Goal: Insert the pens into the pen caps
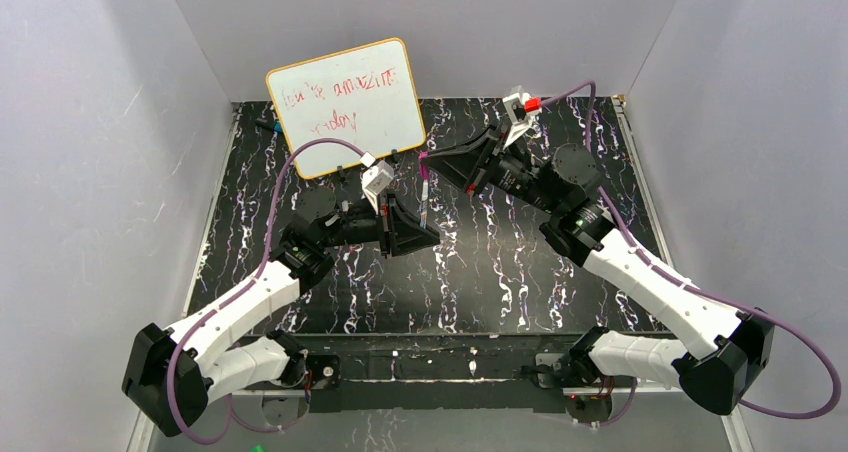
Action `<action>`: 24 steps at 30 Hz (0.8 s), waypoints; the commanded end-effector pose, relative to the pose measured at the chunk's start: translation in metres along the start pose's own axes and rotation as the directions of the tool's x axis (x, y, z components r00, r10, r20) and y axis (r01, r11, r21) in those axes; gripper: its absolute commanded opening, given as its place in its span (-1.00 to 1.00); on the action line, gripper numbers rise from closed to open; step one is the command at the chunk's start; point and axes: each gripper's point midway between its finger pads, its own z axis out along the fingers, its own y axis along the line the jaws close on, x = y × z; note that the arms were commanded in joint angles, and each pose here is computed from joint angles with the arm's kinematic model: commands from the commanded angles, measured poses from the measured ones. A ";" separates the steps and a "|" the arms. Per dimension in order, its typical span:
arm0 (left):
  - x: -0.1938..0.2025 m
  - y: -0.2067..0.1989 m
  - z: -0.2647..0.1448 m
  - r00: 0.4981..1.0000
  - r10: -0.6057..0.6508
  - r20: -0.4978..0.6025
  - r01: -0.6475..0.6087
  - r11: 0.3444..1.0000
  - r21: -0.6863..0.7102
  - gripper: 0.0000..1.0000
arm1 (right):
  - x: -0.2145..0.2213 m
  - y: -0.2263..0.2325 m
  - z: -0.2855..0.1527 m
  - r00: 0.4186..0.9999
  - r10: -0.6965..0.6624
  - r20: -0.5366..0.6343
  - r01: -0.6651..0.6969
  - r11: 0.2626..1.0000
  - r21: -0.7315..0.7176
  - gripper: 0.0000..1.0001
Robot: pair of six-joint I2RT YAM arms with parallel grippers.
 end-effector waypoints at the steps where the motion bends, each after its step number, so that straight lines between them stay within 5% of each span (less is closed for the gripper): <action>1: -0.022 -0.016 -0.001 0.997 0.063 0.039 -0.064 0.997 0.034 -1.00 | -0.014 0.011 -0.002 0.999 -0.017 0.045 0.019 0.999 -0.028 -0.69; 24: -0.018 -0.018 -0.003 0.998 0.059 0.032 -0.061 0.997 0.042 -1.00 | -0.020 0.005 0.000 0.996 -0.049 0.071 0.049 0.999 0.004 -0.69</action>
